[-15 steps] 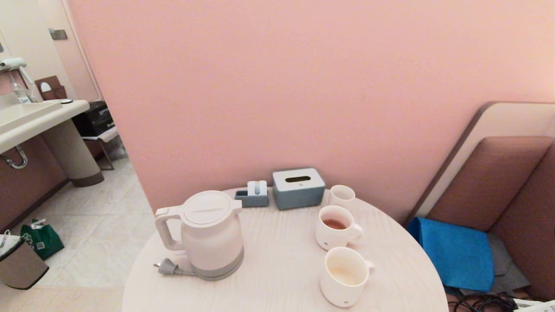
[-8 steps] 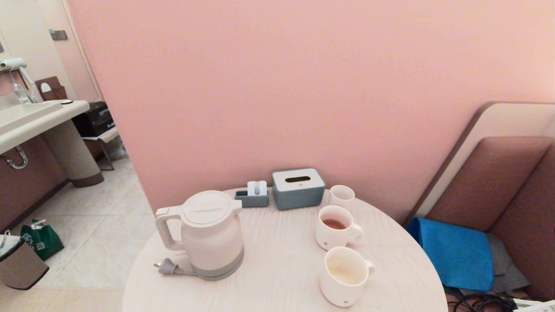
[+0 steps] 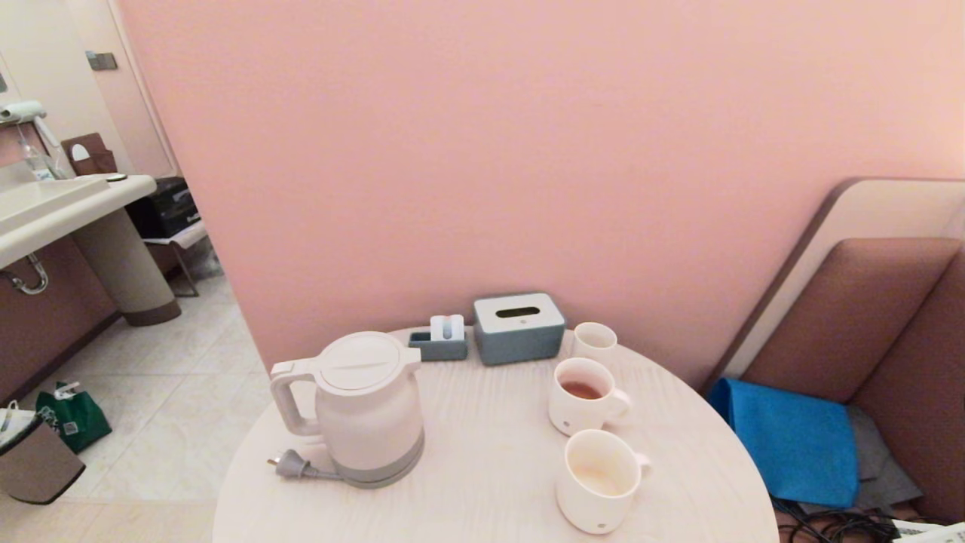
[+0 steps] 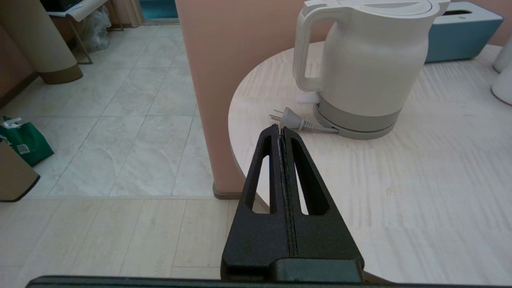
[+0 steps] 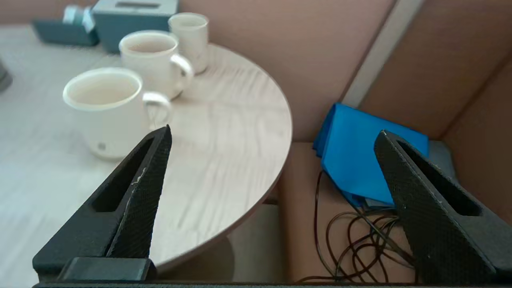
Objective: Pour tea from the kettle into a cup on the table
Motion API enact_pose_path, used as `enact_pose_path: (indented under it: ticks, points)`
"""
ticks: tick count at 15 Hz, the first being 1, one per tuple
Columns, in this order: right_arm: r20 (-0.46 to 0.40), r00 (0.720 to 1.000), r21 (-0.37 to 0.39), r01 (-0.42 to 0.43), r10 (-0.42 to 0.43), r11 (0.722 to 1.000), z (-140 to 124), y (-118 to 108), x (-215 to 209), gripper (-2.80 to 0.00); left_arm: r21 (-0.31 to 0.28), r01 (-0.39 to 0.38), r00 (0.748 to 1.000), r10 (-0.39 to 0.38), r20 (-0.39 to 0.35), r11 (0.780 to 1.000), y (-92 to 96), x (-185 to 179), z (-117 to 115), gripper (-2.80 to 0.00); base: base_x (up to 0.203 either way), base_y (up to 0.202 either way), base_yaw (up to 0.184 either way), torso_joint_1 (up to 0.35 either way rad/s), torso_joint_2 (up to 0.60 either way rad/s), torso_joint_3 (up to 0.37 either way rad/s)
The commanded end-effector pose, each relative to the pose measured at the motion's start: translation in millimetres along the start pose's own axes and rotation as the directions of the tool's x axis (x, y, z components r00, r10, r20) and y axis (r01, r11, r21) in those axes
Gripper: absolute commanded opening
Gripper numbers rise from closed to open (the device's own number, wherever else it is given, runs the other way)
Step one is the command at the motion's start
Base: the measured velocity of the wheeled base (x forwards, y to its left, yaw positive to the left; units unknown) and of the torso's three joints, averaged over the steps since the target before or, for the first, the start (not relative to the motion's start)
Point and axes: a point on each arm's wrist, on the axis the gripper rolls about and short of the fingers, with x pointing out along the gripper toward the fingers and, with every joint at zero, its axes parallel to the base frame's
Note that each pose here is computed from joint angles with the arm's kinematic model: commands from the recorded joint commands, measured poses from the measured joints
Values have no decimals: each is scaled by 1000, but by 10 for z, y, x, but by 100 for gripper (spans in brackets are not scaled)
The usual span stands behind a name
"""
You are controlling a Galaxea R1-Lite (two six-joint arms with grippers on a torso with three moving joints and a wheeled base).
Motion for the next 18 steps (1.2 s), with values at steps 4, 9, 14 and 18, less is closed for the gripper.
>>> enact_pose_path:
  ticks: [4,9,14,18]
  points:
    - [23,1000,18,-4,4,1000,-5,1,6,0,0,-1,1000,1,-1,1000,0,1,0,-280,0,0,0,0,0,0]
    - [23,999,54,21,-23,998,-5,-4,7,0,0,-1,1000,1,-1,1000,0,1,0,-280,0,0,0,0,0,0]
    - [26,999,56,20,-21,998,-1,-5,6,0,0,-1,1000,1,-1,1000,0,1,0,-280,0,0,0,0,0,0]
    - [24,999,56,22,-23,998,-5,-4,7,0,0,-1,1000,1,-1,1000,0,1,0,-280,0,0,0,0,0,0]
